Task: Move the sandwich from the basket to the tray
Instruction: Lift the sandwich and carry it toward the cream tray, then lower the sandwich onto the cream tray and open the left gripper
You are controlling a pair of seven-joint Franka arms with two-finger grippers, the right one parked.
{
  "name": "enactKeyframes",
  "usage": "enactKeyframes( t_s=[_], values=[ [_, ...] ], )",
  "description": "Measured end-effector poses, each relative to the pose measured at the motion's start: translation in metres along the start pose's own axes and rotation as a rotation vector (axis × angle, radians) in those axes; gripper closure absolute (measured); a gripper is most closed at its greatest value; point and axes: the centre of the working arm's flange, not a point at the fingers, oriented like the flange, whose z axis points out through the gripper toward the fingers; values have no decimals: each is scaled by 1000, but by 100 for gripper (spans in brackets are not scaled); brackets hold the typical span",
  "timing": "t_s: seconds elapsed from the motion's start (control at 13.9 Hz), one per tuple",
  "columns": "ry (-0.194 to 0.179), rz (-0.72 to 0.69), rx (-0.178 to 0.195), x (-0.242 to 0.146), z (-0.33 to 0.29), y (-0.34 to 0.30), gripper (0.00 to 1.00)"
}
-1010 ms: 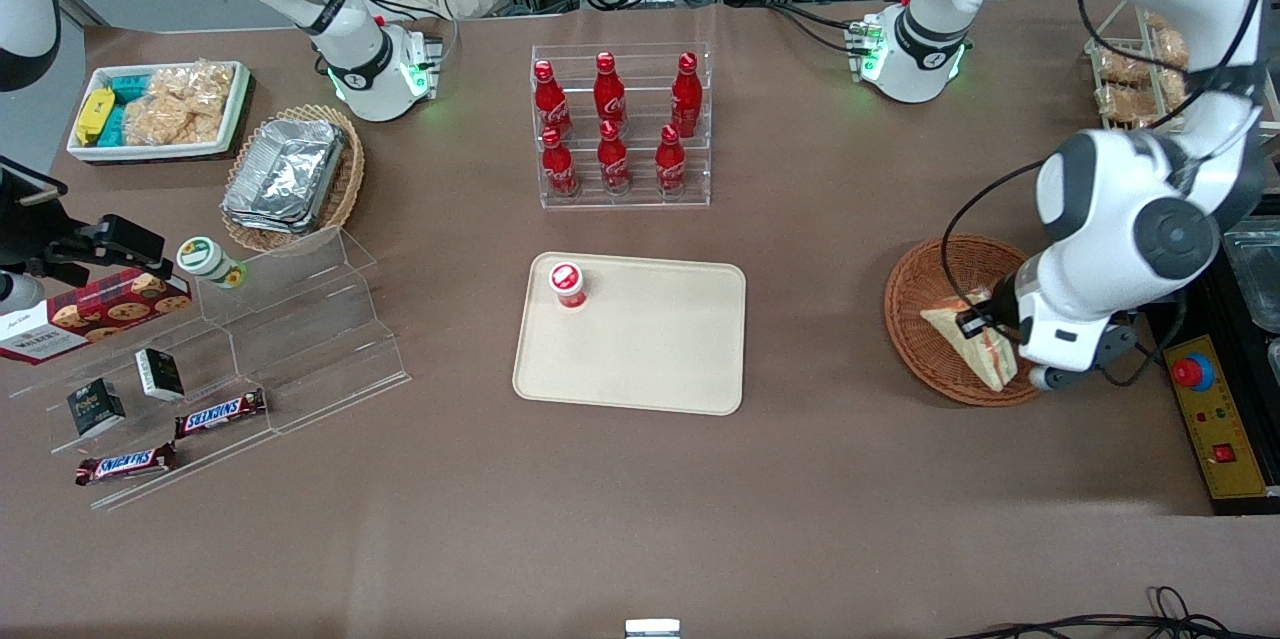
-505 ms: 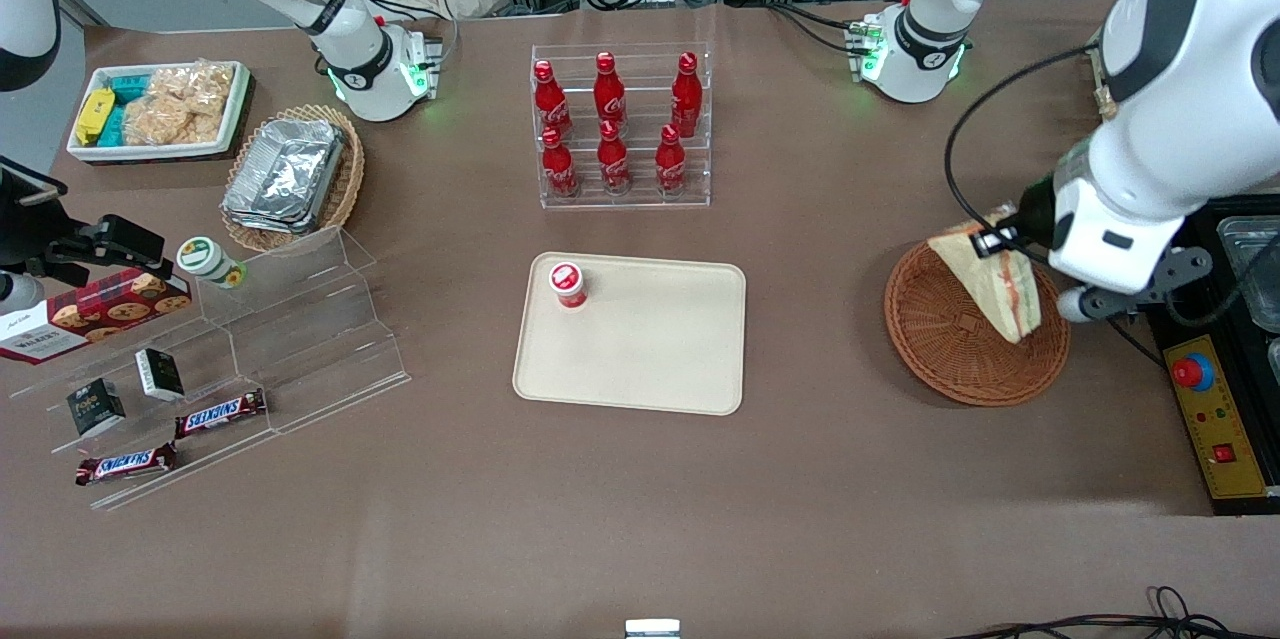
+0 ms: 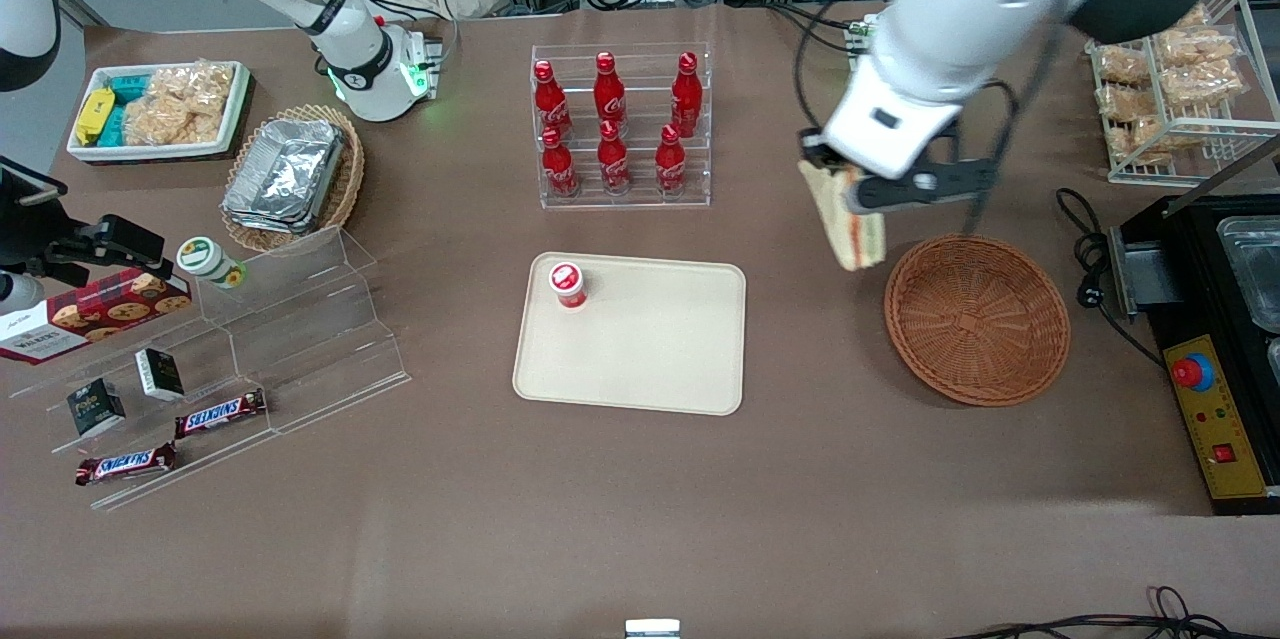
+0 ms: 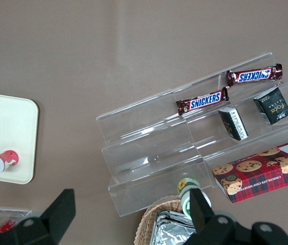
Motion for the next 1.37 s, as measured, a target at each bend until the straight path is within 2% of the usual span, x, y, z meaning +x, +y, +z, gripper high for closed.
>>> enactKeyframes(
  t_s=[0.14, 0.36, 0.65, 0.87, 1.08, 1.37],
  values=[
    [-14, 36, -15, 3, 37, 37, 70],
    [-60, 63, -26, 31, 109, 68, 71],
    [-39, 20, -17, 69, 205, 94, 71],
    [-59, 11, -18, 76, 268, 113, 72],
    [-85, 20, 15, 74, 314, 122, 72],
    [-87, 18, 46, 77, 349, 121, 71]
  ],
)
